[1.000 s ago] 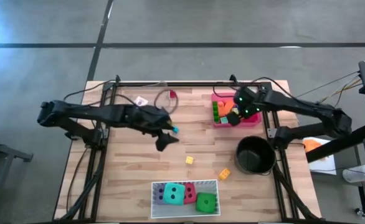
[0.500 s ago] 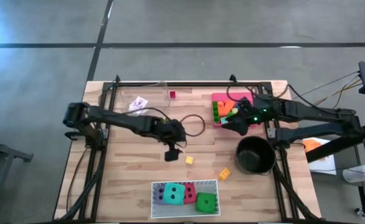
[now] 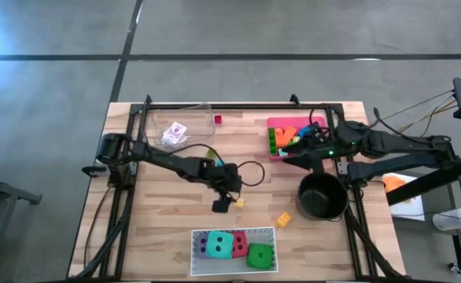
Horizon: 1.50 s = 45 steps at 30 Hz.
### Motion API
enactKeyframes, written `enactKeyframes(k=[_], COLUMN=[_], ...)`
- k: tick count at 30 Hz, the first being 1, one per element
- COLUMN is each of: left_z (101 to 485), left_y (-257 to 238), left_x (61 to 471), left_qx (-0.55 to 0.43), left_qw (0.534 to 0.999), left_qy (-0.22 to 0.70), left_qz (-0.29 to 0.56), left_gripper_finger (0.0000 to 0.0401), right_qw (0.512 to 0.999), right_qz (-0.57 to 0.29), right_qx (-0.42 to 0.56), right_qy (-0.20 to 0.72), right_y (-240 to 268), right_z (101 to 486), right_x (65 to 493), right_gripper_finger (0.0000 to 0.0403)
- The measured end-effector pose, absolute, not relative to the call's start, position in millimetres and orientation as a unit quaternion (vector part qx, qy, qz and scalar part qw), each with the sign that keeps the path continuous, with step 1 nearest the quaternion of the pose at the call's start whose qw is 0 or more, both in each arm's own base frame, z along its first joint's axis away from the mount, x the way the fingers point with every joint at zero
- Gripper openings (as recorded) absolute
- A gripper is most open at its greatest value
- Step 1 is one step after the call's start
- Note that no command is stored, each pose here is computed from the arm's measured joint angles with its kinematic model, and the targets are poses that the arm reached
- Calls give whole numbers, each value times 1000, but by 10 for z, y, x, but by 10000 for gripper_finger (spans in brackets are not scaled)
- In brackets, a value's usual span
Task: Pick & Place Toys
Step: Put the yellow game piece into the red bin
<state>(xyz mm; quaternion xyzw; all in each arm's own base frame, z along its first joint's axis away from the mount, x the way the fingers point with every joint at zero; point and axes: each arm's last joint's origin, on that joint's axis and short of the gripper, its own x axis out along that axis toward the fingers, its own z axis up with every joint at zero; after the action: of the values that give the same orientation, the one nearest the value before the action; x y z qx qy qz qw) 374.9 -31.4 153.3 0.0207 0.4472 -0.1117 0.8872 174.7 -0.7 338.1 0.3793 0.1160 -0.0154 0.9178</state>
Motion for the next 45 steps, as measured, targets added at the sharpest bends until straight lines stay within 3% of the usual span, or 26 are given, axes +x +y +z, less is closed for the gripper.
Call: enactKeyframes(k=[11, 21, 25, 41, 45], left_z=[1237, 1111, 1127, 1121, 1109], left_y=[-559, -586, -590, -584, -586], left_x=[3604, 3613, 3623, 3622, 3609], left_qx=[57, 59, 63, 65, 51], left_qw=[908, 909, 913, 914, 911], left_qy=[384, 391, 384, 385, 395], left_qz=[-158, -133, -126, -111, -105], left_gripper_finger=[264, 364, 387, 390, 367], right_qw=[927, 926, 926, 927, 927], right_qz=[16, 26, 29, 29, 29], right_qx=[367, 368, 368, 368, 368], right_qy=[74, 74, 75, 74, 74], right_y=[31, 52, 62, 64, 63], right_z=[3485, 3487, 3487, 3488, 3488], right_x=[1730, 1757, 1755, 1751, 1752], right_gripper_finger=[334, 334, 334, 334, 334])
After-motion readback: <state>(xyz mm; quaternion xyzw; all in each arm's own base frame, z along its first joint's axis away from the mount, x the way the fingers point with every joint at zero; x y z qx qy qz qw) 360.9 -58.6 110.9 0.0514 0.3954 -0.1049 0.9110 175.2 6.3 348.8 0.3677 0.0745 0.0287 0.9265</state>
